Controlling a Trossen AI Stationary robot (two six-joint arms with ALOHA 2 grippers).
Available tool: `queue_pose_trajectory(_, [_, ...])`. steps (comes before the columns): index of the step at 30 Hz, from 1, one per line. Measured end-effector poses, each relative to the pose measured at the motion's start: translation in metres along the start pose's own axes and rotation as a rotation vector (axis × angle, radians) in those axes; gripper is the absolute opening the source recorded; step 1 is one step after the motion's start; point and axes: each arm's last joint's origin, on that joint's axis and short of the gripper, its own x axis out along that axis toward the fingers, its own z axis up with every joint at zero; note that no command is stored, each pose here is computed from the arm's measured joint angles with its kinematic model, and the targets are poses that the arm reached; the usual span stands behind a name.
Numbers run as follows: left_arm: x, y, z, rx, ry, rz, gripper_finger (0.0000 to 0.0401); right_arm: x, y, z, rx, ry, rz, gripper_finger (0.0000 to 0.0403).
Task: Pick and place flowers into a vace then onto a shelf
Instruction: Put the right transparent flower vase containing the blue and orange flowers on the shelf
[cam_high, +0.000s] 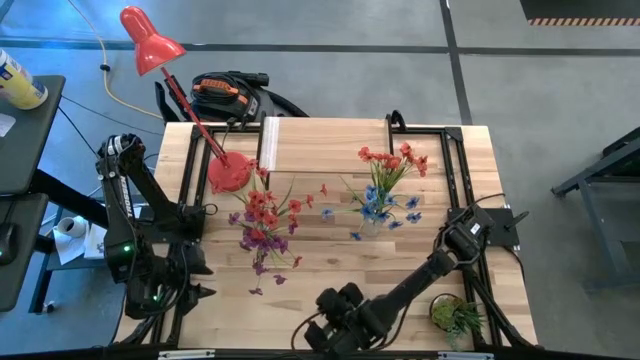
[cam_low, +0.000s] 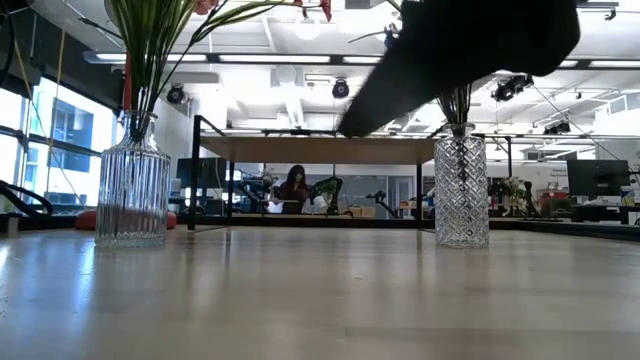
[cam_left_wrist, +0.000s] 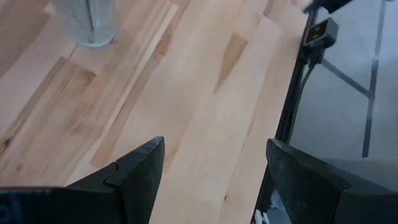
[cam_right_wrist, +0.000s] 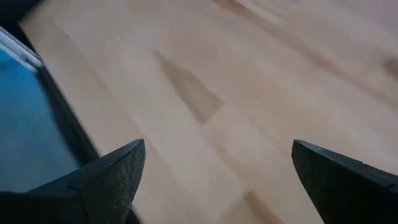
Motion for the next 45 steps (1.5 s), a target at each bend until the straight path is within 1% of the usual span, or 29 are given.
queue_pose_trajectory(3, [0.000, 0.000, 0.000, 0.010, -0.004, -0.004, 0.0317, 0.000, -0.005, -0.003, -0.035, 0.077, -0.040, 0.0394])
queue_pose_trajectory(5, [0.000, 0.000, 0.000, 0.010, -0.004, -0.004, 0.0317, -0.001, -0.006, -0.005, -0.007, 0.112, -0.043, 0.0394])
queue_pose_trajectory(9, [0.000, 0.000, 0.000, 0.013, -0.007, -0.003, 0.0317, -0.004, 0.004, -0.008, 0.036, 0.088, 0.043, 0.0394])
queue_pose_trajectory(12, [0.000, 0.000, 0.000, 0.013, -0.008, -0.003, 0.0317, -0.007, 0.004, -0.012, 0.033, 0.030, 0.035, 0.0394])
queue_pose_trajectory(16, [0.000, 0.000, 0.000, 0.014, -0.008, -0.002, 0.0317, -0.008, 0.003, -0.015, 0.048, 0.079, 0.029, 0.0394])
queue_pose_trajectory(18, [0.000, 0.000, 0.000, 0.015, -0.008, 0.000, 0.0317, -0.006, 0.000, -0.018, 0.024, 0.123, 0.018, 0.0394])
queue_pose_trajectory(20, [0.000, 0.000, 0.000, 0.022, -0.008, 0.003, 0.0317, -0.005, -0.005, -0.020, -0.013, 0.155, -0.011, 0.0394])
queue_pose_trajectory(22, [0.000, 0.001, 0.000, 0.037, -0.010, 0.007, 0.0317, -0.006, -0.008, -0.018, -0.036, 0.157, -0.049, 0.0394])
queue_pose_trajectory(28, [0.000, 0.005, 0.002, 0.064, -0.064, 0.041, 0.0317, -0.023, -0.020, -0.008, -0.104, 0.117, -0.162, 0.0394])
queue_pose_trajectory(31, [0.000, 0.005, 0.003, 0.064, -0.094, 0.039, 0.0317, -0.027, -0.029, -0.007, -0.138, 0.108, -0.238, 0.0394])
queue_pose_trajectory(36, [0.000, 0.005, 0.003, 0.064, -0.106, 0.038, 0.0317, -0.037, -0.041, 0.002, -0.217, 0.061, -0.349, 0.0394])
queue_pose_trajectory(39, [0.000, 0.005, 0.004, 0.036, -0.116, 0.036, 0.0317, -0.038, -0.047, 0.007, -0.250, 0.044, -0.404, 0.0394])
queue_pose_trajectory(42, [0.000, 0.005, 0.004, 0.007, -0.116, 0.034, 0.0317, -0.042, -0.051, 0.014, -0.273, 0.042, -0.441, 0.0394])
queue_pose_trajectory(45, [0.000, 0.005, 0.004, 0.004, -0.117, 0.034, 0.0317, -0.041, -0.052, 0.018, -0.267, 0.049, -0.446, 0.0394])
